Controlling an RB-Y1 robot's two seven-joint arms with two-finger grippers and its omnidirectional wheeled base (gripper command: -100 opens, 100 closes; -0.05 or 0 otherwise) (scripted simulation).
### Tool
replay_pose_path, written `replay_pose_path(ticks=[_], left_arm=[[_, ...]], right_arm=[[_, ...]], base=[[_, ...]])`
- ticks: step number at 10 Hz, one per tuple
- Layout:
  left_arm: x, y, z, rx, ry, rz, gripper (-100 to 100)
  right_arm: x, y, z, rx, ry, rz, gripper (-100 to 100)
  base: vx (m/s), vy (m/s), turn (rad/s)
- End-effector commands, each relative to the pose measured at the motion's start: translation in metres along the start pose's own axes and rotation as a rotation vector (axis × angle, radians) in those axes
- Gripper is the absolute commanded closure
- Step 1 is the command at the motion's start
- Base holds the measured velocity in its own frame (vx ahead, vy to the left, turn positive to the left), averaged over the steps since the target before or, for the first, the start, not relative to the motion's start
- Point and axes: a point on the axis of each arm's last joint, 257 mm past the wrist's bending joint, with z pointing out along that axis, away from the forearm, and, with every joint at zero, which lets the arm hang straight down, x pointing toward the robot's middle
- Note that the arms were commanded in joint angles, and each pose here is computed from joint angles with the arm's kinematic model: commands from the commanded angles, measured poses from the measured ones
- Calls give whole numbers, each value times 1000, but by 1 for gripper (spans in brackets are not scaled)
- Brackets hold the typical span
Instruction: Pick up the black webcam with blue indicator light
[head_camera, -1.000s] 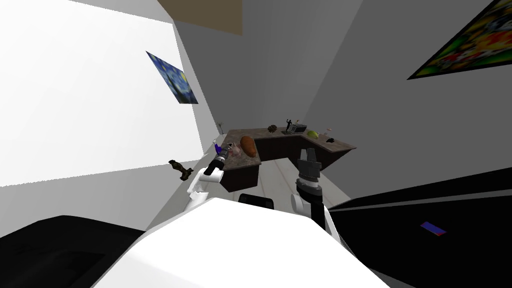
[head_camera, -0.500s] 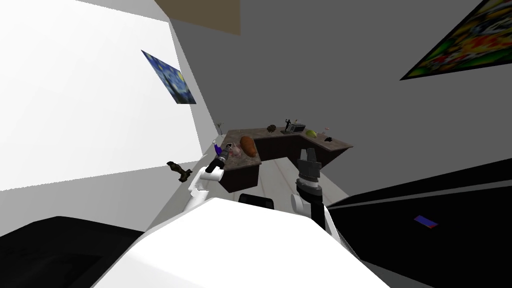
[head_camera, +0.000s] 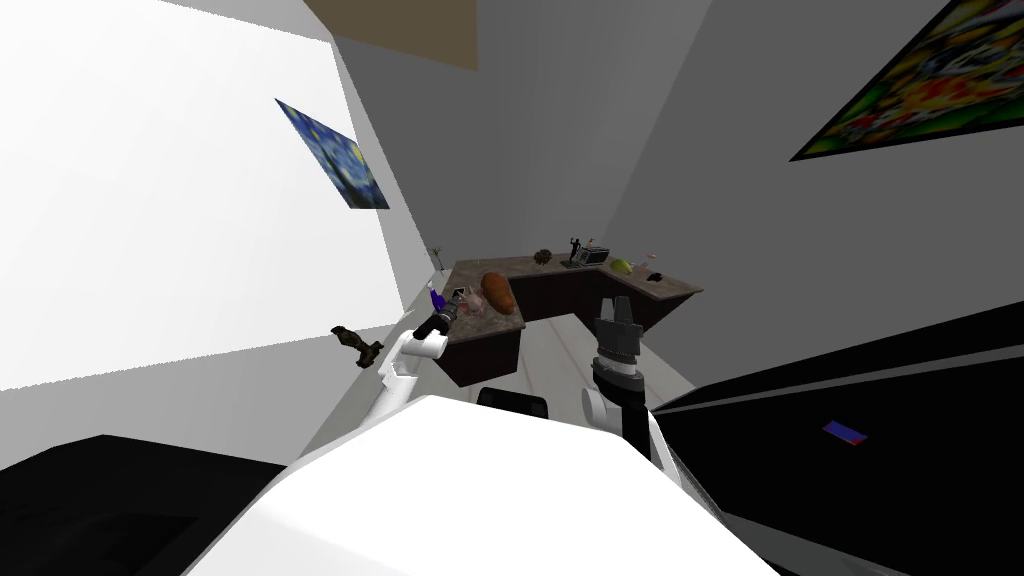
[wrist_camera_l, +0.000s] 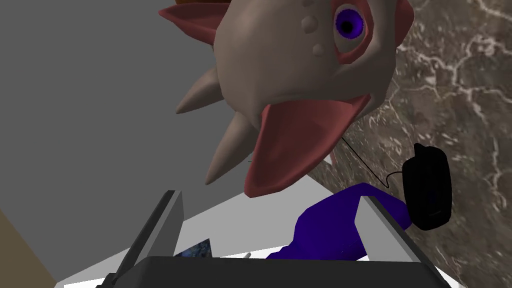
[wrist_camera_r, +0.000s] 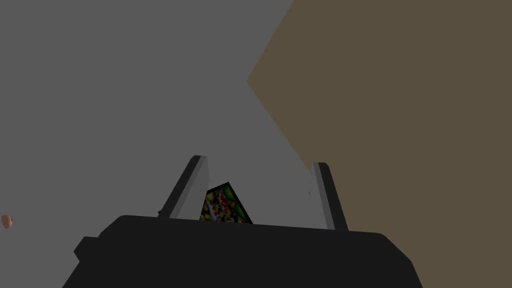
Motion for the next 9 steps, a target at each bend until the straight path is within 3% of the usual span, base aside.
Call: replay_pose_path(ticks=[1, 9], left_arm=[[0, 10, 1, -34, 4, 5, -100], [-2, 74, 7, -260, 39, 59, -100]], right_arm=[[0, 0, 0, 0, 0, 0, 0], [0, 0, 0, 0, 0, 0, 0]], base=[[3, 72, -21], [6, 80, -32]])
